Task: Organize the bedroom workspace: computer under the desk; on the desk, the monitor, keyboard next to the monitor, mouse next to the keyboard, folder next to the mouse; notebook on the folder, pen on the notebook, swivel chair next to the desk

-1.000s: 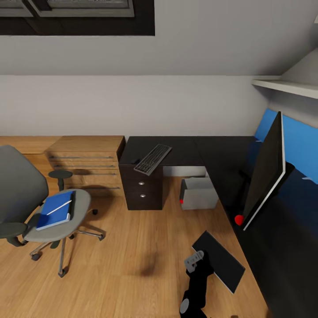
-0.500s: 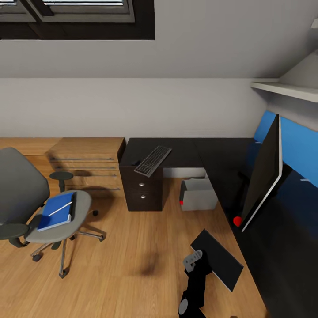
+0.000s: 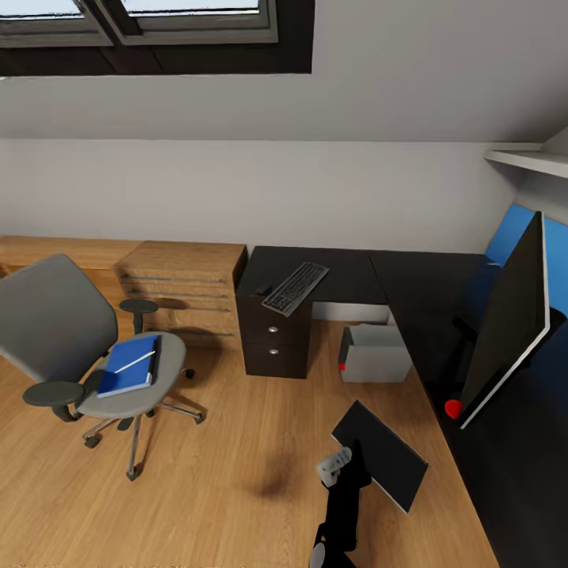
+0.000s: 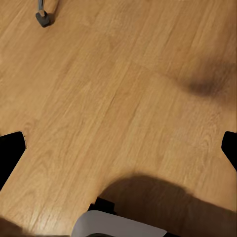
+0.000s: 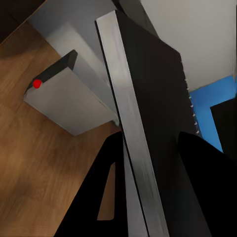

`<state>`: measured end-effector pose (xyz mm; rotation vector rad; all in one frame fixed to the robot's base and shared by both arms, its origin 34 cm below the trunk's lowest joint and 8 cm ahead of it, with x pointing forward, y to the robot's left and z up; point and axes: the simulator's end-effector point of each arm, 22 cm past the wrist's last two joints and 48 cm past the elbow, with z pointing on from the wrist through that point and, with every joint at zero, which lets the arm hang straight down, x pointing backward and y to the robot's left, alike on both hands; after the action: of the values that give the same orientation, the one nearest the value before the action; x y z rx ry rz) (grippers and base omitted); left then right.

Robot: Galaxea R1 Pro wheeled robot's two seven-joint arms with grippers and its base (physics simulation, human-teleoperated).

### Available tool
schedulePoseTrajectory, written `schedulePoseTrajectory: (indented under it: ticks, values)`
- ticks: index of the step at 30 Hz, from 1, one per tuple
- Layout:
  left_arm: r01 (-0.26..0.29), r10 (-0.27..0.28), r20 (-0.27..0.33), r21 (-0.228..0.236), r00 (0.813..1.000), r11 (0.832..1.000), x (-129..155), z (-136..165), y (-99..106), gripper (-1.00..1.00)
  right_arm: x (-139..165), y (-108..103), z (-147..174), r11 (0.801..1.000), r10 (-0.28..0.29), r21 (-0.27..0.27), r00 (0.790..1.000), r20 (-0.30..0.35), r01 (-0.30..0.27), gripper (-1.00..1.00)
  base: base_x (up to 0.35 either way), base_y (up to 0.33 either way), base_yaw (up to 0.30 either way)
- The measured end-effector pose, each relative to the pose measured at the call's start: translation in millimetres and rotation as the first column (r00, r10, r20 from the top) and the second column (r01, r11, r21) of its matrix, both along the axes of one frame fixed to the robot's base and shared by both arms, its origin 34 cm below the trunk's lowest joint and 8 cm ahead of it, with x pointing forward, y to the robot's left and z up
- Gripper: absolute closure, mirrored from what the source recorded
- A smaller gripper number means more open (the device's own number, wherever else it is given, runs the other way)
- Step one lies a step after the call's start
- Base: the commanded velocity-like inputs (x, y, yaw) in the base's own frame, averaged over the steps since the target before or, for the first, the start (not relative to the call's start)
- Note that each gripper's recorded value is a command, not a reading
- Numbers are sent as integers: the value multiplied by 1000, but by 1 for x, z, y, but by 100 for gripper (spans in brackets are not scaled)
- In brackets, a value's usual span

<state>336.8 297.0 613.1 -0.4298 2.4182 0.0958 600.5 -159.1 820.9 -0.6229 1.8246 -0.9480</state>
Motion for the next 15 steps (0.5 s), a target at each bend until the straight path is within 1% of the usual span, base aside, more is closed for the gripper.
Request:
schedulePoseTrajectory:
  ticks: [1, 3, 9, 12, 15]
  values:
    - [0, 0, 0, 0, 1000, 1000, 0, 0, 0, -100, 0, 2, 4, 1000, 3, -6, 1000, 19, -3, 100, 0, 0, 219]
    - [0, 0, 0, 0, 1000, 1000, 0, 0, 0, -100, 0, 3, 7, 1000, 5, -8, 999, 33, -5, 100, 0, 0, 197]
    - [3, -3, 1, -3, 1000, 1000, 0, 0, -1, -100, -1, 6, 12, 1000, 9, -9, 998, 54, -8, 100, 0, 0, 153]
    - [3, -3, 1, -3, 1000, 1000, 0, 0, -1, -100, -1, 6, 12, 1000, 9, -10, 998, 57, -8, 100, 0, 0, 108]
    - [3, -3, 1, -4, 1000, 1000, 0, 0, -1, -100, -1, 6, 13, 1000, 9, -10, 998, 60, -8, 100, 0, 0, 46]
